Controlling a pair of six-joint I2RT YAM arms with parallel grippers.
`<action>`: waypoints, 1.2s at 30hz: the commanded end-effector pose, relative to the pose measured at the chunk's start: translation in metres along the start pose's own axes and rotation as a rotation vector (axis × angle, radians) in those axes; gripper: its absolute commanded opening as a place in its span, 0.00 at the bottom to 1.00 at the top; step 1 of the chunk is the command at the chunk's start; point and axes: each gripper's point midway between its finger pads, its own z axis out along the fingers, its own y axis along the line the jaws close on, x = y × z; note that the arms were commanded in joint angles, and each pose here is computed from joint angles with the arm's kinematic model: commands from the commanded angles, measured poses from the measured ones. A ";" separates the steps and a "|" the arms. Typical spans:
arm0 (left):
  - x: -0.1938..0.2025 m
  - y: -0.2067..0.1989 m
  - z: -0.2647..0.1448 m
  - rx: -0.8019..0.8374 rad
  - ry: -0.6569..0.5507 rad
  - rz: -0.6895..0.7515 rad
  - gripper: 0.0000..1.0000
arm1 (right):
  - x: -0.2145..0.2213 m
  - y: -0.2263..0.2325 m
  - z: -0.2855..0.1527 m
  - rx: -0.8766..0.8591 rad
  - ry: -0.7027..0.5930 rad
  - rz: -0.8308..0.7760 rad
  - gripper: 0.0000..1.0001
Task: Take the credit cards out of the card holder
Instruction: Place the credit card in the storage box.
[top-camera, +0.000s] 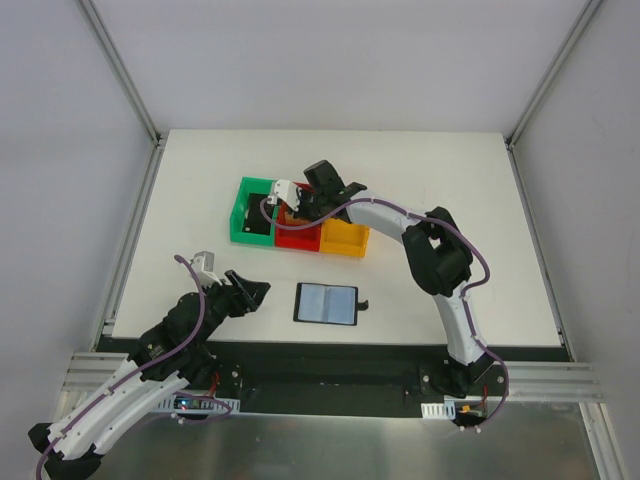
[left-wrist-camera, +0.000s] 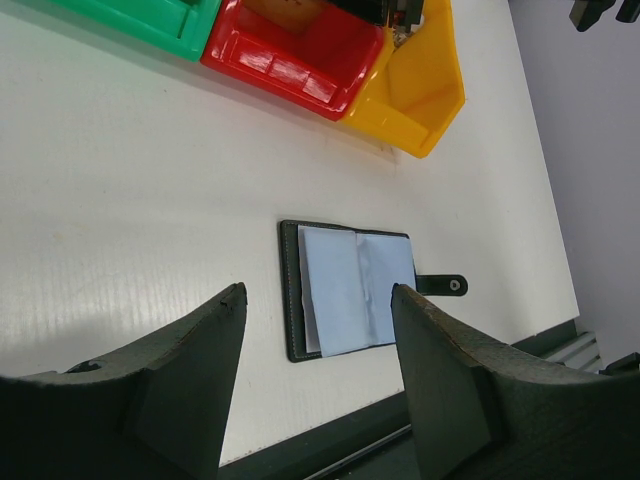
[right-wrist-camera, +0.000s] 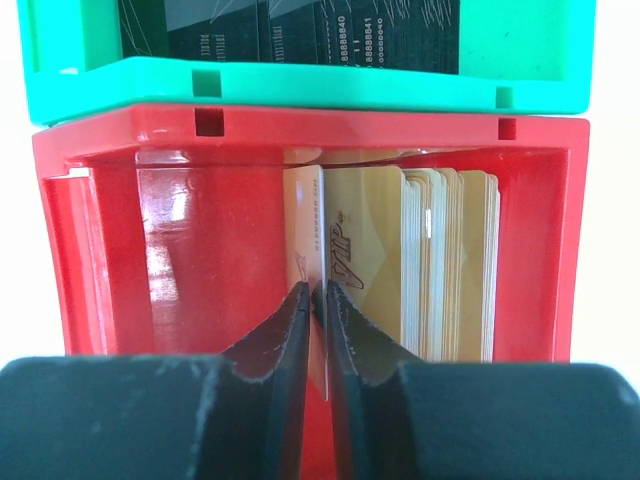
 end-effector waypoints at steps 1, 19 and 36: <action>-0.004 0.005 0.002 -0.024 -0.022 0.009 0.59 | -0.020 -0.022 -0.009 0.071 -0.044 -0.009 0.15; -0.005 0.001 0.001 -0.013 -0.020 0.007 0.59 | -0.044 -0.047 -0.035 0.172 -0.077 -0.023 0.21; -0.010 -0.002 -0.001 -0.009 -0.031 0.026 0.64 | -0.095 -0.065 -0.137 0.360 -0.210 -0.021 0.29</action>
